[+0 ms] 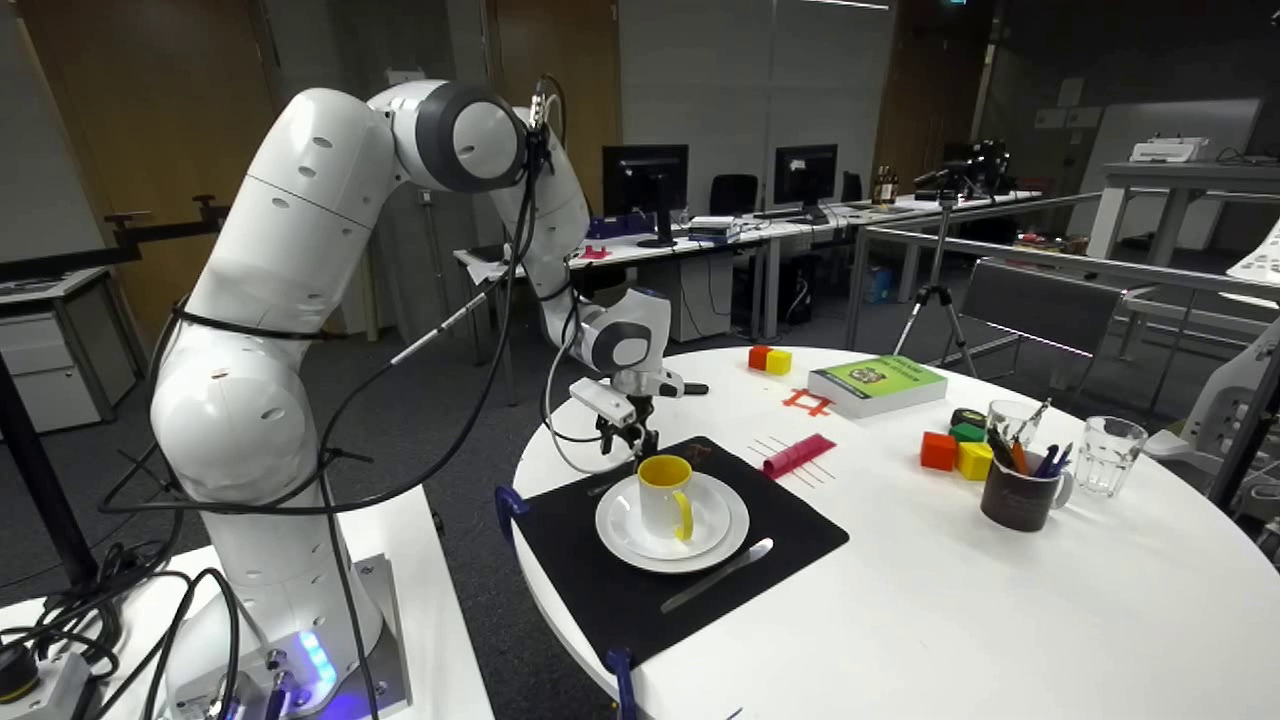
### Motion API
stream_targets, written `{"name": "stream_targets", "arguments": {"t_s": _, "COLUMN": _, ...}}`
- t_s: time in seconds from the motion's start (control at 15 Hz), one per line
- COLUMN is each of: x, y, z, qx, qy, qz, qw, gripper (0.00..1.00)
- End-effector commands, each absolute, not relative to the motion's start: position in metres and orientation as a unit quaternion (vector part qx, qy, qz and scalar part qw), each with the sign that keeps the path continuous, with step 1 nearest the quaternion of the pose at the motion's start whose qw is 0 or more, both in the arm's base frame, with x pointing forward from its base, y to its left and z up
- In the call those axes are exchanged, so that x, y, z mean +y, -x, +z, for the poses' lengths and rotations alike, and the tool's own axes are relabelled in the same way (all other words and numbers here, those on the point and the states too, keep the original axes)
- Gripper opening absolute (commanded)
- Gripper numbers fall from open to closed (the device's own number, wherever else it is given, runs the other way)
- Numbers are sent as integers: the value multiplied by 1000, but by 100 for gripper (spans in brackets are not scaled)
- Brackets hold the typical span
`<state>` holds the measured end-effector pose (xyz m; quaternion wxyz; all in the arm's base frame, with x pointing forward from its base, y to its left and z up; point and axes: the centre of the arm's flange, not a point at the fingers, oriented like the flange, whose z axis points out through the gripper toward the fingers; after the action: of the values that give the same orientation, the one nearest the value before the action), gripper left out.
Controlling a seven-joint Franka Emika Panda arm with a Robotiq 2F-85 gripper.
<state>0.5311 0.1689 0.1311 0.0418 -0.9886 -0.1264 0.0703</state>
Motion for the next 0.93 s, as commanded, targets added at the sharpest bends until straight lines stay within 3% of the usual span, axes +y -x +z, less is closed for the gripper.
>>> {"name": "stream_targets", "arguments": {"t_s": 0.0, "x": 178, "y": -541, "z": 134, "qx": -126, "qy": 987, "qz": 81, "qw": 51, "gripper": 100}}
{"name": "stream_targets", "arguments": {"t_s": 0.87, "x": 181, "y": -544, "z": 137, "qx": -138, "qy": 987, "qz": 74, "qw": 34, "gripper": 100}}
